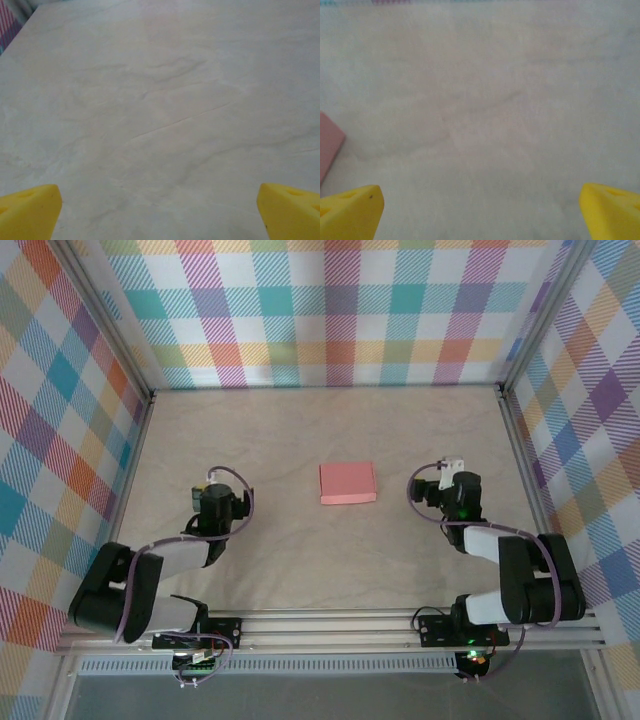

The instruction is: Fold the paper box

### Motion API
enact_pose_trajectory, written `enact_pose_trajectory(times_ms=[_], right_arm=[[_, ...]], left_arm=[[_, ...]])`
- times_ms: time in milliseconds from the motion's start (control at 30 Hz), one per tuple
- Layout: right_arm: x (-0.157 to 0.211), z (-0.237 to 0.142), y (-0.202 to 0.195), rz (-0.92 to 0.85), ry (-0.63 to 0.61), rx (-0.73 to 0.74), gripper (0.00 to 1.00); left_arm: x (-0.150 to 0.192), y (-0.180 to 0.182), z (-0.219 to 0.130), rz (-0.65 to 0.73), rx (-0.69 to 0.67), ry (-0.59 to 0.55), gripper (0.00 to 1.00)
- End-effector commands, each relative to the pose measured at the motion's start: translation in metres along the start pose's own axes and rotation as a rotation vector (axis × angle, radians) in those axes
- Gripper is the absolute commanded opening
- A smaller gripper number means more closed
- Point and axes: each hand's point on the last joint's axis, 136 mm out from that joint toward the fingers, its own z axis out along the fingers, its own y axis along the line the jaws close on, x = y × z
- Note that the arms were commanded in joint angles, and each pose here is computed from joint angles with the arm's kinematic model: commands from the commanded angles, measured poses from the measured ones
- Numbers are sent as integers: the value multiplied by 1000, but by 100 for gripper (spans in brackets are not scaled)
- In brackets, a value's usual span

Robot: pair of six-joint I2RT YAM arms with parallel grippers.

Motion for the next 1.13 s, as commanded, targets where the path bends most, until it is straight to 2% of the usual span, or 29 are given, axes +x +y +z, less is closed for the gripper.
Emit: enact_pose_trajectory(times_ms=[0, 67, 100, 200, 267, 300, 1100], right_arm=[[-13, 5, 1, -14, -128, -56, 100], [-12, 10, -1, -2, -130, -56, 100], [-10, 13, -2, 7, -81, -56, 100], [-9, 20, -7, 36, -48, -46, 100], [-10, 20, -8, 40, -50, -46, 100], [-10, 20, -8, 39, -54, -45, 100], [-10, 20, -8, 37, -53, -46, 100]], left_arm=[[-46, -9, 5, -17, 96, -171, 100], [-40, -9, 13, -40, 138, -134, 100], [-36, -8, 17, -54, 149, -127, 100], [-21, 5, 34, -136, 131, -116, 100], [-18, 8, 43, -150, 127, -37, 100], [-20, 12, 45, -180, 136, -60, 100], [-19, 13, 45, -176, 133, -48, 100]])
